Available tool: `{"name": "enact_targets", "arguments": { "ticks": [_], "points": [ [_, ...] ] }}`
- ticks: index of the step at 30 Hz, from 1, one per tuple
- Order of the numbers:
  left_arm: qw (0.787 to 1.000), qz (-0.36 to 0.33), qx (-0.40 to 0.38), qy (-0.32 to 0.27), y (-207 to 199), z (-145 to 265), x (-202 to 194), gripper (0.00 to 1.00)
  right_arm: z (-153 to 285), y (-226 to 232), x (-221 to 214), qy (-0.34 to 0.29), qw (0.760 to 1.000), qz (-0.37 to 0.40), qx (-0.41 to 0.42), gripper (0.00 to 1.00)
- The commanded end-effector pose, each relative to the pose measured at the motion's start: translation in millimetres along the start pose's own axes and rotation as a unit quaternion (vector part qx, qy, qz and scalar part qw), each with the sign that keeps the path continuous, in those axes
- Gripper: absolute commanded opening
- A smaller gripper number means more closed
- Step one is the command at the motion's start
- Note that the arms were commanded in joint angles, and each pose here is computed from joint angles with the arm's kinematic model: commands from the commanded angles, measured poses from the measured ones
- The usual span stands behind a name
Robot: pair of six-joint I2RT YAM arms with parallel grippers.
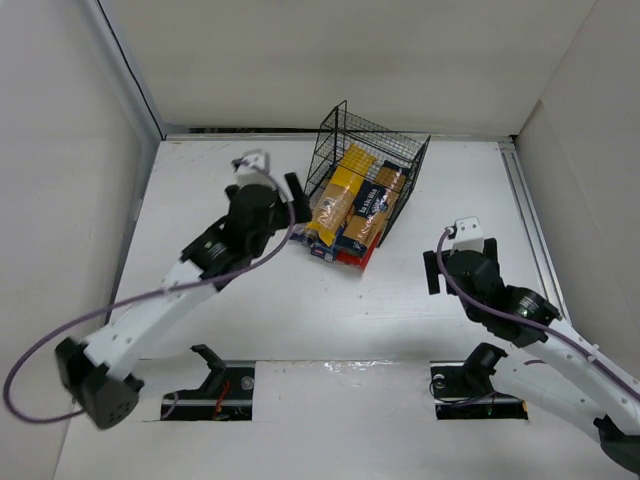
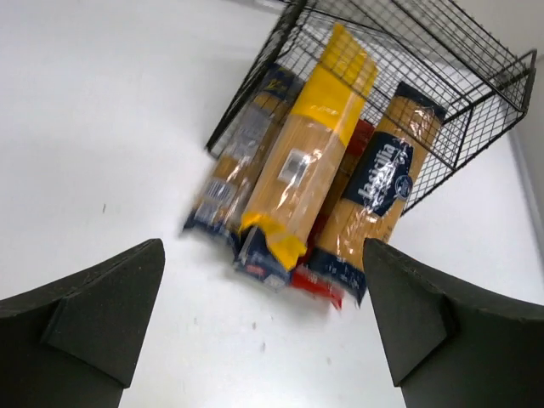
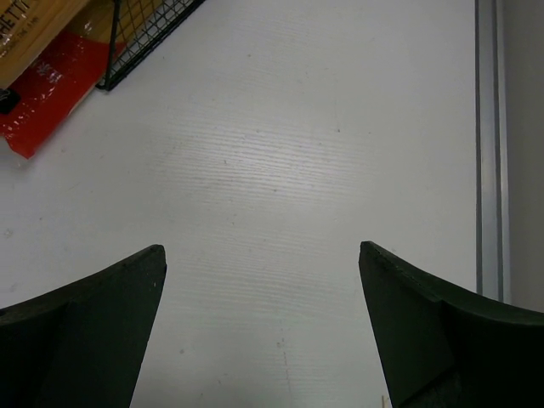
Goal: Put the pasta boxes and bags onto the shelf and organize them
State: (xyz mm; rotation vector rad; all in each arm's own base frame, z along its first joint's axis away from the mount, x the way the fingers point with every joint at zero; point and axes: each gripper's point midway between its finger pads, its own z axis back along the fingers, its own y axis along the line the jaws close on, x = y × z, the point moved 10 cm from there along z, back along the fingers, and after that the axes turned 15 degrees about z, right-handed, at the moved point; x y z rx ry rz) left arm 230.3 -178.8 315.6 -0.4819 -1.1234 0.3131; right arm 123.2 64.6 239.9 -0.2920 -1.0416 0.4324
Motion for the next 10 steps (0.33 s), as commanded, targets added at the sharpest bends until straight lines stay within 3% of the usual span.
{"name": "enact_targets", "arguments": {
  "ticks": [1,4,10],
  "points": [
    [0.988,0.119,0.099,-0.001,47.3,36.6,-26.9,1.00,6.6,-4.2,8.6,-0.005,1.000,-0.018,0.007,0.99],
    [0.986,0.129,0.105,0.026,70.3,47.9,-49.1,1.00,8.2,-3.6,11.1,-0.009,1.000,-0.021,0.019,0.99],
    [0.985,0.138,0.098,0.032,78.3,58.4,-52.8,1.00,14.8,-7.8,9.5,-0.023,0.999,-0.027,0.028,0.99]
  ]
}}
